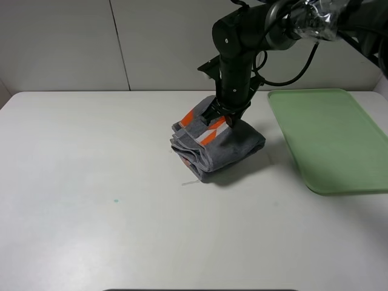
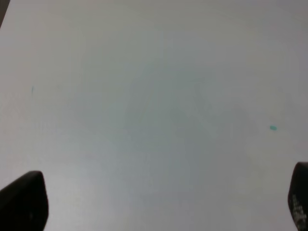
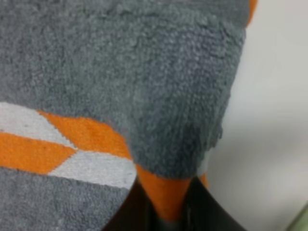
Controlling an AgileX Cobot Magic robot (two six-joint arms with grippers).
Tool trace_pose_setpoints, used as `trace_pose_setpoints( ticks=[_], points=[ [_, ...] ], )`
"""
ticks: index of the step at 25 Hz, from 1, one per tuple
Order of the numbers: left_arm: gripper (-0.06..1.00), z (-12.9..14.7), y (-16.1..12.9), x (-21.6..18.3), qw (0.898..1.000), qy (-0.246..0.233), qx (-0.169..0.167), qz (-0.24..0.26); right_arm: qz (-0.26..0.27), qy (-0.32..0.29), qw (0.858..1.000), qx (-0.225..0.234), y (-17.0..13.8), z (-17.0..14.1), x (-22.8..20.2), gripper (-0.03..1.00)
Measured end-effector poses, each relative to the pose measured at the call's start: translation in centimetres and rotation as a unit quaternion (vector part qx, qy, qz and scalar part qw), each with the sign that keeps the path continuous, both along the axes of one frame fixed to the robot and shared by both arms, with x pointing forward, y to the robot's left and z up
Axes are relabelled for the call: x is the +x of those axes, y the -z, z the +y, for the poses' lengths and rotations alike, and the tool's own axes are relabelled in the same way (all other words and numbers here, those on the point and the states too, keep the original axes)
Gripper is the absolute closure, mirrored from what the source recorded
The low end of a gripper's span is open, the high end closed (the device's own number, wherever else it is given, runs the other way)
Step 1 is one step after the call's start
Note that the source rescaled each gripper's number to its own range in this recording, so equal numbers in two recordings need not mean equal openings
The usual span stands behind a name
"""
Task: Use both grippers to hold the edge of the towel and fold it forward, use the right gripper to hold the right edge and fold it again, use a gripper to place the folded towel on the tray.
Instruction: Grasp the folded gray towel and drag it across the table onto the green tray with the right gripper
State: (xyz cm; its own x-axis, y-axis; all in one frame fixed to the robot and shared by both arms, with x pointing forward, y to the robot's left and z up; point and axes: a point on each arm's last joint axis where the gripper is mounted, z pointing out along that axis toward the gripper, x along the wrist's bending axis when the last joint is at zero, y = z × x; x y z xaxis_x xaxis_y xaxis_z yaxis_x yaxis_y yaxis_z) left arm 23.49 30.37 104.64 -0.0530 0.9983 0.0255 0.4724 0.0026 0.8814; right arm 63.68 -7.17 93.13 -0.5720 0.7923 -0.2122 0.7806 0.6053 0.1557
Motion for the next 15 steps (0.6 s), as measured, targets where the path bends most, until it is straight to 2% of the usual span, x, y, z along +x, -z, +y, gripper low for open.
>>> trace_pose_setpoints(
  ticks=[10,15],
  points=[
    [-0.06,0.0,0.0,0.0,1.0,0.0,0.0,0.0,-0.04,-0.021,0.998,-0.043,-1.4,-0.9,0.5,0.88],
    [-0.06,0.0,0.0,0.0,1.0,0.0,0.0,0.0,-0.044,-0.001,0.998,-0.045,-1.7,-2.7,1.4,0.88]
  ],
)
